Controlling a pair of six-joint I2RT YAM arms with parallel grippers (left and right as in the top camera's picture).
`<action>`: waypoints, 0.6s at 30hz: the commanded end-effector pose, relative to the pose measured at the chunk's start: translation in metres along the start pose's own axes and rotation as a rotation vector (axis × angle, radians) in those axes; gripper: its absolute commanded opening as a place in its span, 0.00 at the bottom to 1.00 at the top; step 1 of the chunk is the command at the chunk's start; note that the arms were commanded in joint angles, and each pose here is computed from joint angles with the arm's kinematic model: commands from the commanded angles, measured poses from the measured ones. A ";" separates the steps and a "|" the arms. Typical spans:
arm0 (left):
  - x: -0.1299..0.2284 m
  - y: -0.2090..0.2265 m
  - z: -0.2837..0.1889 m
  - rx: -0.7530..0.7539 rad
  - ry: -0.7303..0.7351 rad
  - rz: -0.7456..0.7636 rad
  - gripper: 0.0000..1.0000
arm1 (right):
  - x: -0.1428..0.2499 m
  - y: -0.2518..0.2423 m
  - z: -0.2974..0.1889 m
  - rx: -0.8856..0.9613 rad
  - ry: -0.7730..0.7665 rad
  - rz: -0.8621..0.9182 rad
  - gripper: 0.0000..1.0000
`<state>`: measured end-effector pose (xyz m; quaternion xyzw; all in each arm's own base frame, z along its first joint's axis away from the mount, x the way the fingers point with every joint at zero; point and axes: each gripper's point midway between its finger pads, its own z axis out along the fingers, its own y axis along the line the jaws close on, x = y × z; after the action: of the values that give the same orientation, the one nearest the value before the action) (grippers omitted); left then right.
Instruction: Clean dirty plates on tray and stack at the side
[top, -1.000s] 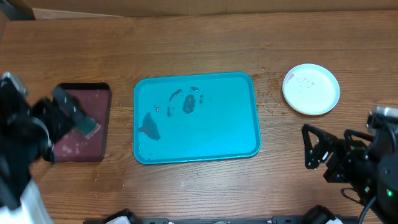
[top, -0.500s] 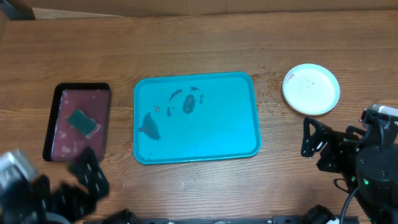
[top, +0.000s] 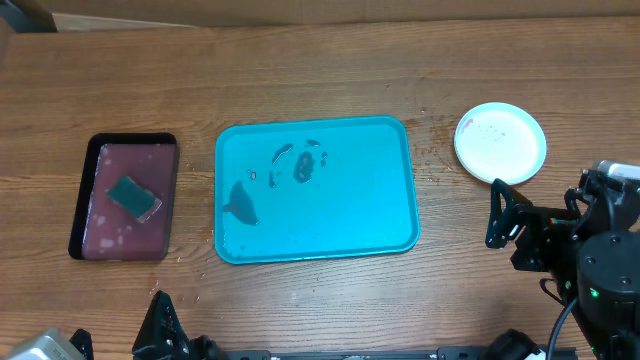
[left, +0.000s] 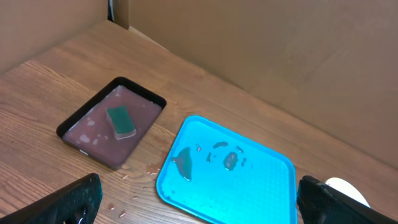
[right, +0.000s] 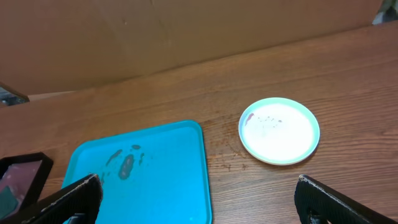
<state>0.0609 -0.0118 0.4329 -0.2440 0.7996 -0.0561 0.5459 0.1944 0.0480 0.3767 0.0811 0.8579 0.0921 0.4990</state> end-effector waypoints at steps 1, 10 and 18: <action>0.000 -0.004 0.001 0.023 0.006 -0.009 1.00 | -0.003 -0.003 -0.002 0.011 -0.019 -0.013 1.00; 0.000 -0.003 0.001 0.021 0.009 -0.014 1.00 | -0.003 -0.003 -0.002 0.010 -0.019 -0.013 1.00; 0.000 -0.003 0.001 0.021 0.009 -0.014 1.00 | -0.003 -0.003 -0.002 0.010 -0.019 -0.013 1.00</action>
<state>0.0609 -0.0121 0.4328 -0.2460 0.7990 -0.0592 0.5455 0.1944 0.0480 0.3766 0.0755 0.8585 0.0887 0.4994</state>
